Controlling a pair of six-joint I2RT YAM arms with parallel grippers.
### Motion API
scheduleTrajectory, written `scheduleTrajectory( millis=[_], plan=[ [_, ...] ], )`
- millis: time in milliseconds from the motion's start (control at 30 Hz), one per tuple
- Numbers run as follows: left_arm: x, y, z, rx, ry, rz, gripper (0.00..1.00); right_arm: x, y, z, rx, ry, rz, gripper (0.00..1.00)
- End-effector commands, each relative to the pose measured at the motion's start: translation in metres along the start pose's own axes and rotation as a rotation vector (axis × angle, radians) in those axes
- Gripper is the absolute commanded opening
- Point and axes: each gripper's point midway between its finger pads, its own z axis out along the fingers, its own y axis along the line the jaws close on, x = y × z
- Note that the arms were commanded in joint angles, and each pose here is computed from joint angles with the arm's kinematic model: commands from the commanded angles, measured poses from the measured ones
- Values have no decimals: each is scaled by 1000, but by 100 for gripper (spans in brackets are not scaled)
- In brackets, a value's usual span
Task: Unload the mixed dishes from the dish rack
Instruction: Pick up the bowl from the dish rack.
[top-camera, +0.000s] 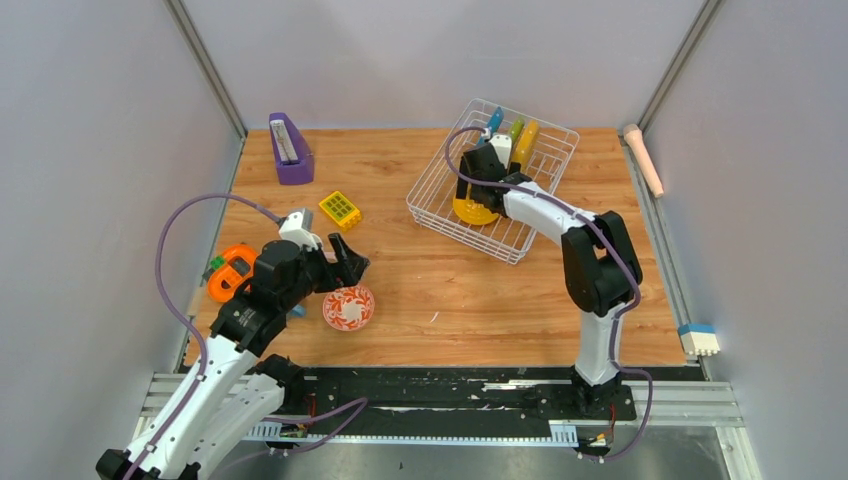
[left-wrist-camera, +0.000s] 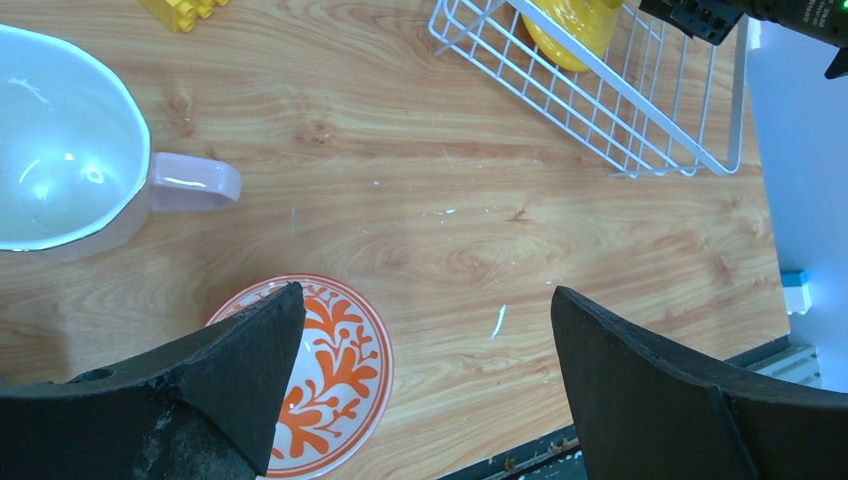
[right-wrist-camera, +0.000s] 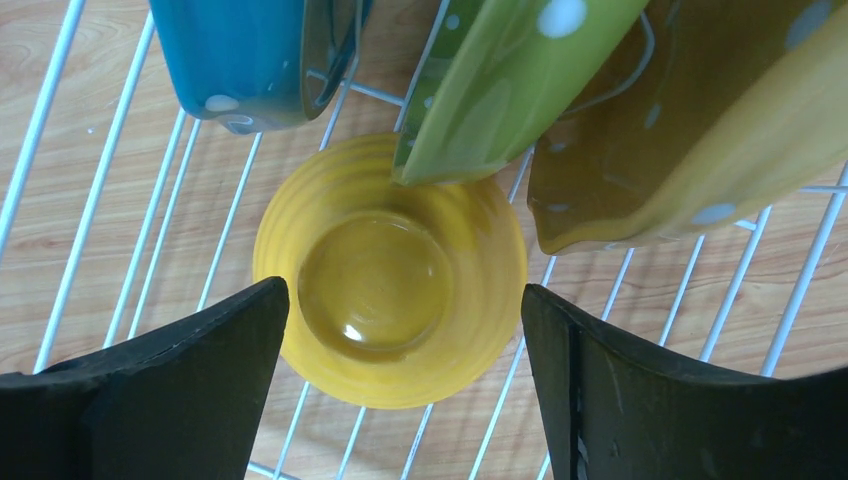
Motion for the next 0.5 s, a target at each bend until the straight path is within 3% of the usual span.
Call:
scheduleTrajectory(
  millis=[0,467],
  plan=[
    [-4,6,0,-27,-24,6,100,-22,6,2,24,-70,-12,87],
    [1,9,-9,-25,-30,-7,100,-12,11,14,64,-76,-63,83]
  ],
)
